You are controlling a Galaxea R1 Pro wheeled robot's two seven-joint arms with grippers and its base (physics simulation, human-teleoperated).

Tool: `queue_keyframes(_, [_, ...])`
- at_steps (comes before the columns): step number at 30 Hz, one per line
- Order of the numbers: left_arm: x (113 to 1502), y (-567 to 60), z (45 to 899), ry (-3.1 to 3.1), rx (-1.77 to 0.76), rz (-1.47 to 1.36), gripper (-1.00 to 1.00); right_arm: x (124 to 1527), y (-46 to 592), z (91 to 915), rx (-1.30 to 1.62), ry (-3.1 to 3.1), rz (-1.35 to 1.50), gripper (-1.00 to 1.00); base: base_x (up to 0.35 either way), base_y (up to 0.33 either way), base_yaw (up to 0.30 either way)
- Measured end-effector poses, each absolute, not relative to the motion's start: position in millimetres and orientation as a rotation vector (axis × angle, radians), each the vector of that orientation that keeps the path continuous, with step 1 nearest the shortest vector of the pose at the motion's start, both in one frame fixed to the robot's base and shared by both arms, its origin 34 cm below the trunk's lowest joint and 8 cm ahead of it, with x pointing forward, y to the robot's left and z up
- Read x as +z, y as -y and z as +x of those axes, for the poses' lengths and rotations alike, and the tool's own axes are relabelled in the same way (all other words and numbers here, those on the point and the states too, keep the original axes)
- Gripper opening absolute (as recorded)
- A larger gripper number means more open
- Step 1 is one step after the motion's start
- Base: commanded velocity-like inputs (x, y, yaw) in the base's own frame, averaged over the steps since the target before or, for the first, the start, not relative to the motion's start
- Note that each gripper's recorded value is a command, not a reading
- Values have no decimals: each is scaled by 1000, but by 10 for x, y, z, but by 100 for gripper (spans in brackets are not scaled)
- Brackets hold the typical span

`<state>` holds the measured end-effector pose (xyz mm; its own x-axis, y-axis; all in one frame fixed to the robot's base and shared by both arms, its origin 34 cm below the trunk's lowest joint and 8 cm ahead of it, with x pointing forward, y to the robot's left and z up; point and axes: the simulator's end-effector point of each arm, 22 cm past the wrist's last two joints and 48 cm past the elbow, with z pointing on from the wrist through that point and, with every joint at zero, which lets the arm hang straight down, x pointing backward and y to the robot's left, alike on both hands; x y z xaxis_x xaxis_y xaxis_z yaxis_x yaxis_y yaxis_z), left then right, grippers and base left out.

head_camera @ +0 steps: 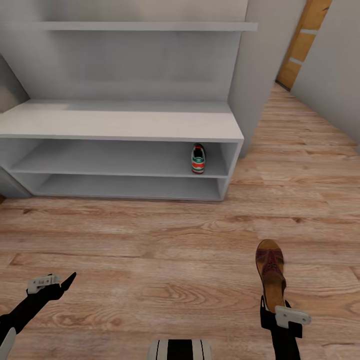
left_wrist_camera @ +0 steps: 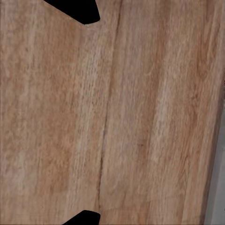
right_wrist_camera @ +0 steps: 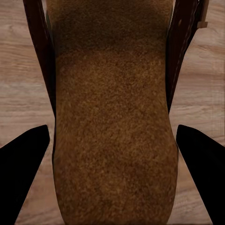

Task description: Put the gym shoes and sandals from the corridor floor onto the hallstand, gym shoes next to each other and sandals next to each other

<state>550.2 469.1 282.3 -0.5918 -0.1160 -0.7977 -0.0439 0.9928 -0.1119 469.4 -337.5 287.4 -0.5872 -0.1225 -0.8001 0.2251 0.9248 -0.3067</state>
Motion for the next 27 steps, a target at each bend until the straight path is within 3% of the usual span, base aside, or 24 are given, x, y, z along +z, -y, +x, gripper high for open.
queue_keyframes(27, [2782,-4703,5462,-2215,-99,-120,100,2779,3253,4649,-447,-2173,50,-100,0,308,0])
